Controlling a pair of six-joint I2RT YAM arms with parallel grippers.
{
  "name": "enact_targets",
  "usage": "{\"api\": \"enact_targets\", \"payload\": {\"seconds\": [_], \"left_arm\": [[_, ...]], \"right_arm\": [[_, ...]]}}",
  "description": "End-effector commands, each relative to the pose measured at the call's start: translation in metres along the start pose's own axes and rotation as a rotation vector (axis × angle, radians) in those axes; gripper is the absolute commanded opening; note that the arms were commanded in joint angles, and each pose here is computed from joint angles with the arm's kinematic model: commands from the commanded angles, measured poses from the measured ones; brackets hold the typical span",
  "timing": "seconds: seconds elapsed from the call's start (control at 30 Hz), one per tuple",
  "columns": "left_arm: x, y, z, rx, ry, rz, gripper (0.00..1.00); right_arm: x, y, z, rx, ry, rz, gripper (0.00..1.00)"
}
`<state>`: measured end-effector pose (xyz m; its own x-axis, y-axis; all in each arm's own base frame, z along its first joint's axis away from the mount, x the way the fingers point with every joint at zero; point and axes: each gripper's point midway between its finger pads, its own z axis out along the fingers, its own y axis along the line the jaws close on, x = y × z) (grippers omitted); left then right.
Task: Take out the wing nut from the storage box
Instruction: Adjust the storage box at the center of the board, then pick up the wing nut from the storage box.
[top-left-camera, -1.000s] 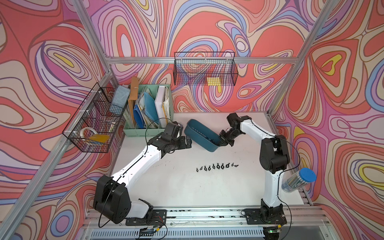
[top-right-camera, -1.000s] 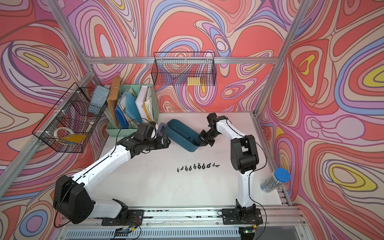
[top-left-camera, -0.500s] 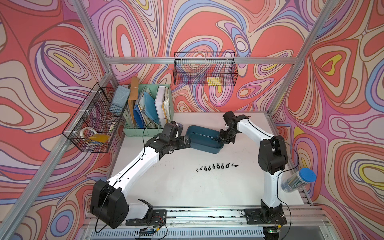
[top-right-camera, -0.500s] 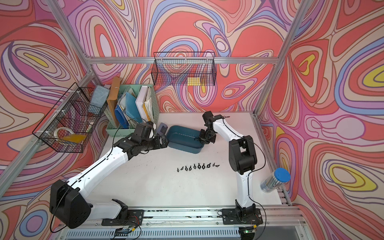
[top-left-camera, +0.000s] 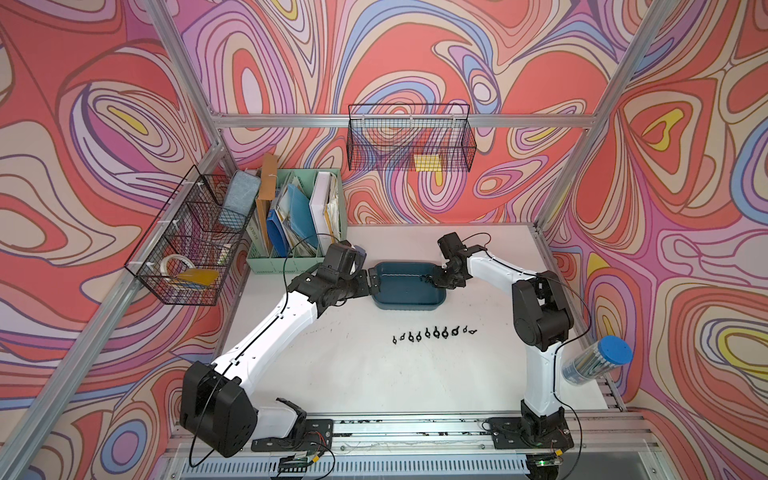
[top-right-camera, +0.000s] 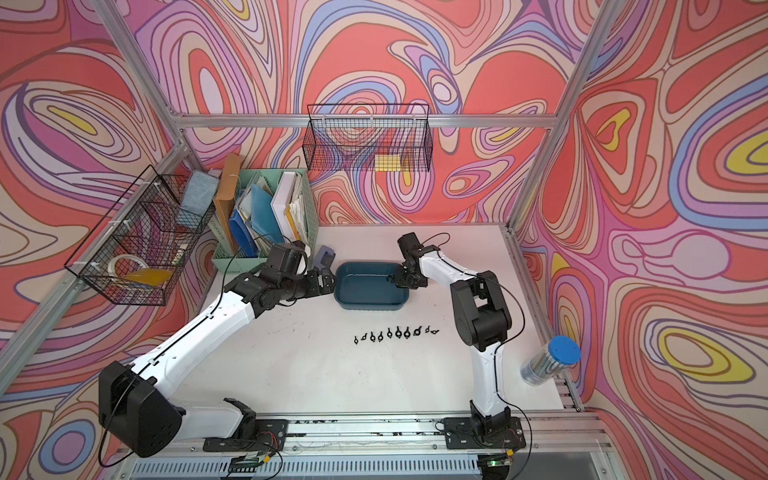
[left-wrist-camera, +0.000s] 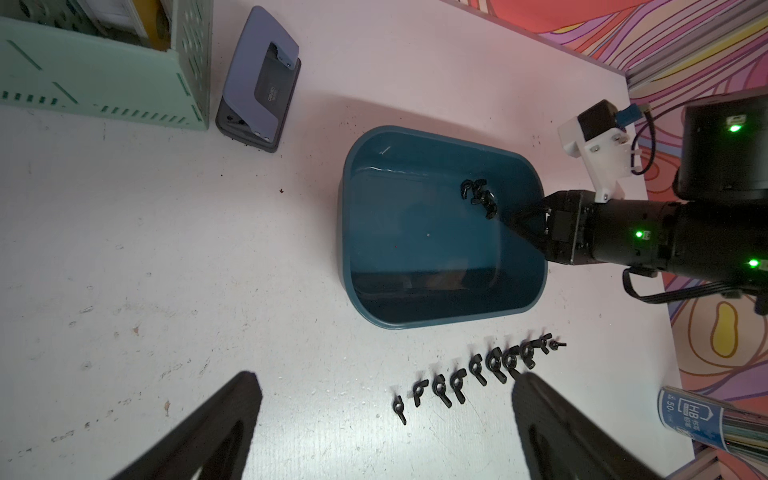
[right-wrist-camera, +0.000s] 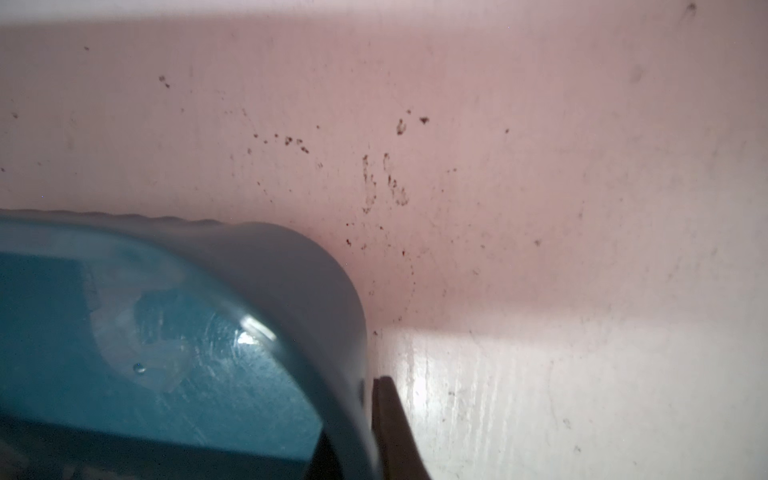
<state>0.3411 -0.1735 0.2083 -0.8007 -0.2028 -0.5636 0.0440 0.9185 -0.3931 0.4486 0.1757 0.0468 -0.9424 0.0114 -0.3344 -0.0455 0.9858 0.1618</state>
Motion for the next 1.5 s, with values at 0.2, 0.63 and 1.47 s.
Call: {"api": "enact_targets", "payload": {"seconds": [0.2, 0.63, 1.47], "left_arm": [[-0.006, 0.001, 0.0, -0.016, 0.013, -0.008, 0.99], [-0.002, -0.005, 0.013, 0.017, 0.044, 0.022, 0.98], [0.009, -0.075, 0.148, -0.129, 0.192, -0.023, 0.42]], "right_arm": [[-0.02, 0.001, -0.001, 0.006, -0.096, -0.006, 0.11], [-0.032, 0.005, -0.021, 0.005, -0.123, 0.009, 0.31], [-0.037, -0.005, -0.125, -0.067, -0.38, 0.097, 0.98]]}}
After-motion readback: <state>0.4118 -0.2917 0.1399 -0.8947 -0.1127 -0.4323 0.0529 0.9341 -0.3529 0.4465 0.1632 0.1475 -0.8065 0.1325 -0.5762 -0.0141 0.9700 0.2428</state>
